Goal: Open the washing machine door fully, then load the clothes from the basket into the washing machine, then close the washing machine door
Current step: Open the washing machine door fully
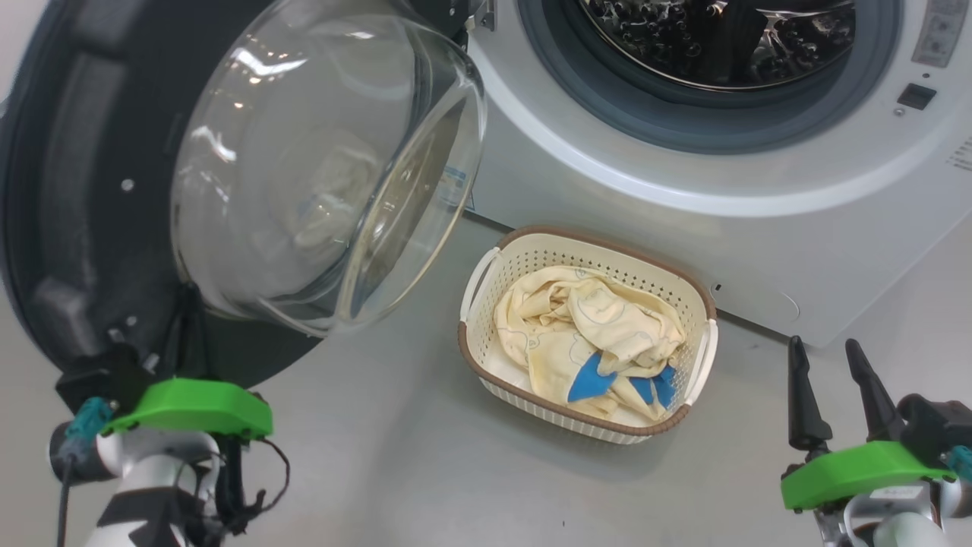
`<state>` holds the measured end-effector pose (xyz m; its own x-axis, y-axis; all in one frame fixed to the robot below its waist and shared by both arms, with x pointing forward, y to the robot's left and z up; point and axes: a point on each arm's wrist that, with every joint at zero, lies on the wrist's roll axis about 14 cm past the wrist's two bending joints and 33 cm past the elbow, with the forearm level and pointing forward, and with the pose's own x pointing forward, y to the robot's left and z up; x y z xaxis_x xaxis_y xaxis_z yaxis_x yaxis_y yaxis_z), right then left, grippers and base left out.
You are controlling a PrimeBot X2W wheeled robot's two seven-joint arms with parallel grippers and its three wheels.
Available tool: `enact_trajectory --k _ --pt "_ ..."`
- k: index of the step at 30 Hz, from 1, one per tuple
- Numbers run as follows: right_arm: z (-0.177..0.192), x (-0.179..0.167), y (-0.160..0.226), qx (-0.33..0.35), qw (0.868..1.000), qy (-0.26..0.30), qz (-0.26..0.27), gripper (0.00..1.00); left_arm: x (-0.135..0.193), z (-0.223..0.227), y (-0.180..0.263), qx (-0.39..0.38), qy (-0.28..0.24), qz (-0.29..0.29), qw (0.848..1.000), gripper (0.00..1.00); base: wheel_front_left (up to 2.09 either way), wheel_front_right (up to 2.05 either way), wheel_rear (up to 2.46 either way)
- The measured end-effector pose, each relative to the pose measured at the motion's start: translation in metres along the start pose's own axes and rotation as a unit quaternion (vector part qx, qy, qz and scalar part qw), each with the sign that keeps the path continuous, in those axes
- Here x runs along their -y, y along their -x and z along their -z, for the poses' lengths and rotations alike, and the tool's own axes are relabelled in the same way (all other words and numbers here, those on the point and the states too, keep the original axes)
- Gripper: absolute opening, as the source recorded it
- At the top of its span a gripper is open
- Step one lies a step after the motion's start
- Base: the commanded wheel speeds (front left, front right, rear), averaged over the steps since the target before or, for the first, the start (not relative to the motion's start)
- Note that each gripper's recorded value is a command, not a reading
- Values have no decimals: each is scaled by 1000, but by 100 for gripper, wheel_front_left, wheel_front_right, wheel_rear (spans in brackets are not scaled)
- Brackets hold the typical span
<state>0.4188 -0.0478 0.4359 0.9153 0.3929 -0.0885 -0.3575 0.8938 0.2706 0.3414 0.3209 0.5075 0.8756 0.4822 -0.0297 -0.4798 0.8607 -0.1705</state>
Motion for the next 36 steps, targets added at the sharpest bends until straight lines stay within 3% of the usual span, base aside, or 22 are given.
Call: enact_trajectory --k 14,36 --pt "5 7 -4 -5 1000 0 4 100 -33 -10 -27 18 -8 -57 998 0 0 0 0" --pt "8 17 -9 -8 1000 1 11 100 -59 -13 -55 21 -42 -109 993 0 0 0 0"
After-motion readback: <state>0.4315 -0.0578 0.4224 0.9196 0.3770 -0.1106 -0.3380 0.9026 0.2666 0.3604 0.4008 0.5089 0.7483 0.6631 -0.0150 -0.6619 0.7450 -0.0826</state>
